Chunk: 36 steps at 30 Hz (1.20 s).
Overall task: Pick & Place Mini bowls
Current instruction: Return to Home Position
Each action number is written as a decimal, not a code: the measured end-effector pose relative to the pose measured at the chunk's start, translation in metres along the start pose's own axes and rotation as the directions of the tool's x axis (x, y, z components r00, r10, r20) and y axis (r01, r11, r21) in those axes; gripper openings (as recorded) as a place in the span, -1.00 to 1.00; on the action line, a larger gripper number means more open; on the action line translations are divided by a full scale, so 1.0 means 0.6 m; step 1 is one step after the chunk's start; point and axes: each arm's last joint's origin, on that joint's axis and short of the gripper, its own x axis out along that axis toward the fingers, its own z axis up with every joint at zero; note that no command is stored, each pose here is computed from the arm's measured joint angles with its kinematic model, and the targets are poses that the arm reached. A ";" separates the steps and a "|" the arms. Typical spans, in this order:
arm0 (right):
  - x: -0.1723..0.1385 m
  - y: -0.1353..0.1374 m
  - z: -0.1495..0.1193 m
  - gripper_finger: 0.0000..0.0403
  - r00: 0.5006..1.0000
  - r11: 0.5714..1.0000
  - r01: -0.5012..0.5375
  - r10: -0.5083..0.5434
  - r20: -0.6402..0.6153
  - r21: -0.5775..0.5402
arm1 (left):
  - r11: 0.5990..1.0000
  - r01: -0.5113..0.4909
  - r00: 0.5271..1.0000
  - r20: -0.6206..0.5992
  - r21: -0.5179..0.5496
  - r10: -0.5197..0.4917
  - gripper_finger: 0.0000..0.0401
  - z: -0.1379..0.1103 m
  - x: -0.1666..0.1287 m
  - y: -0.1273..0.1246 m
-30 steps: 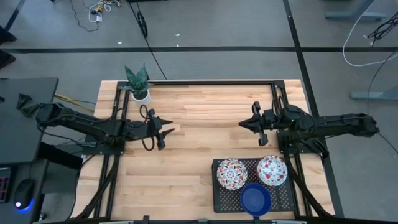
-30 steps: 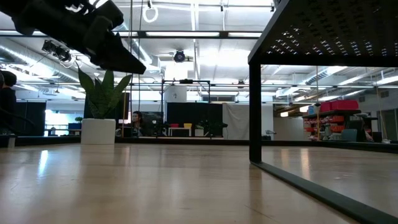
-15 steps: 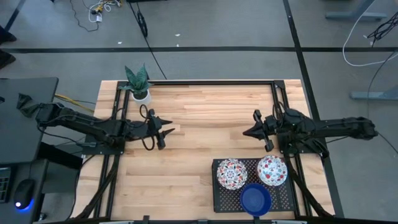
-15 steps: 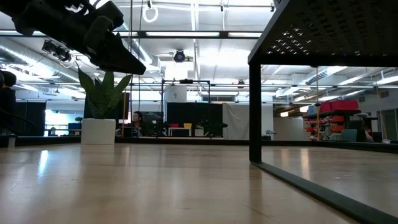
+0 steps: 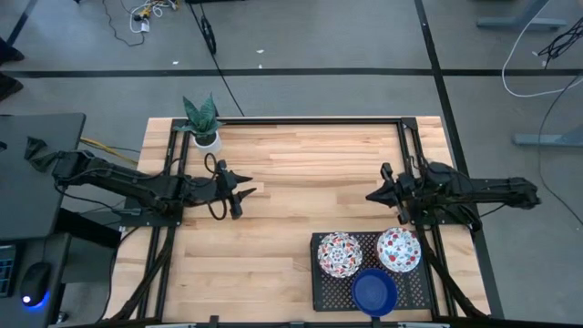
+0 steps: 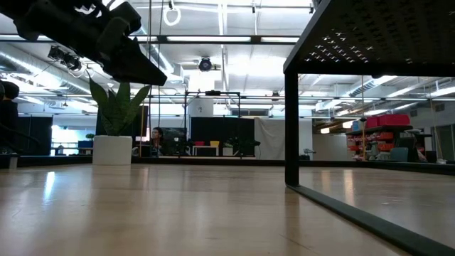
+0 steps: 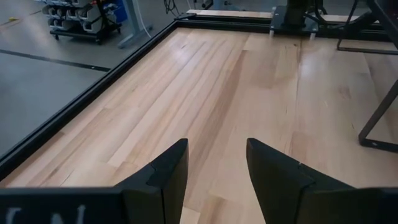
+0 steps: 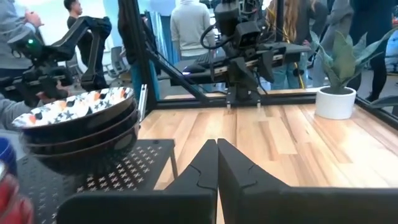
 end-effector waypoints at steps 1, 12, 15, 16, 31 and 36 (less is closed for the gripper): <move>-0.002 0.001 -0.001 -0.99 1.000 1.000 -0.004 0.004 -0.004 -0.001 | 1.000 0.000 1.000 0.000 -0.004 0.000 -0.17 0.000 0.000 0.000; -0.008 -0.001 -0.055 -0.99 0.998 0.998 0.054 -0.055 0.019 0.038 | 1.000 -0.006 1.000 0.003 -0.024 0.006 -0.17 0.000 0.000 0.000; -0.009 0.002 -0.051 -0.99 0.998 0.999 0.046 -0.046 0.053 0.002 | 1.000 -0.003 1.000 0.020 -0.025 0.004 -0.17 0.004 -0.002 0.001; -0.008 0.002 -0.052 -0.99 0.997 0.998 0.059 -0.058 0.050 -0.009 | 1.000 -0.003 1.000 0.028 -0.019 0.004 -0.17 0.006 -0.004 0.002; -0.008 0.000 -0.056 -0.94 0.991 0.990 0.131 -0.130 0.029 -0.055 | 0.989 0.055 0.954 0.300 -0.140 -0.010 -0.17 -0.065 -0.093 0.075; -0.008 0.000 -0.056 -0.93 0.991 0.990 0.131 -0.130 0.029 -0.055 | 0.988 0.095 0.937 0.347 -0.124 -0.047 -0.17 -0.077 -0.116 0.087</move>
